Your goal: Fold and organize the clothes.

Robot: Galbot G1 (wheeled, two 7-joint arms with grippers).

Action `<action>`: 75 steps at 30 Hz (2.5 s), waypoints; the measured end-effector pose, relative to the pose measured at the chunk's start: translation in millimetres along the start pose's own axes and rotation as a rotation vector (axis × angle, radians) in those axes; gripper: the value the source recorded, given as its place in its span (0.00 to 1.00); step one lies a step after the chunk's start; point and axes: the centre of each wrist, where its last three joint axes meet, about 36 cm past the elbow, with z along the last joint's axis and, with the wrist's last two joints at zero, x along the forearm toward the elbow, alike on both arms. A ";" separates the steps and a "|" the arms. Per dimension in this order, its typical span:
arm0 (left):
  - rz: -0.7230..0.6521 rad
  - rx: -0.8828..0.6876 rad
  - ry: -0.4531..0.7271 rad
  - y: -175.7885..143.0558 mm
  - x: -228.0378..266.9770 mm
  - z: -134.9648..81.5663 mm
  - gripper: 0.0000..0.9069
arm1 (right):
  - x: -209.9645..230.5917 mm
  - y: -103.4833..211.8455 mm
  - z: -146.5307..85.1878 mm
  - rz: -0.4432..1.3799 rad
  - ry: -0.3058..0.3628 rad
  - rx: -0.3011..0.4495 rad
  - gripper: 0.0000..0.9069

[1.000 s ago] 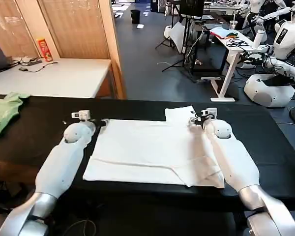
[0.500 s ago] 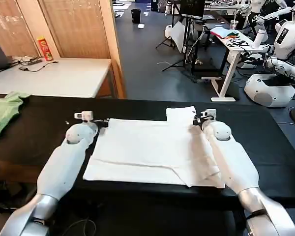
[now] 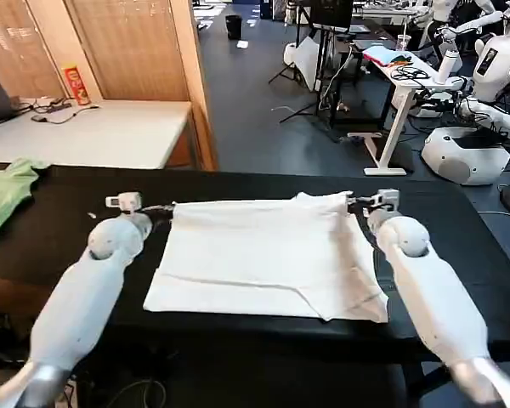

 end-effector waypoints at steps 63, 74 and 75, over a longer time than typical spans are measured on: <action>-0.015 0.088 0.024 -14.3 80.0 74.9 0.97 | 42.1 27.4 57.1 0.098 0.098 -0.033 0.88; -0.010 0.164 0.069 -10.0 54.8 89.0 0.16 | 19.2 32.7 70.7 0.111 0.136 -0.056 0.47; -0.011 0.168 0.069 -9.8 53.4 89.8 0.13 | 19.0 33.0 71.5 0.111 0.137 -0.057 0.34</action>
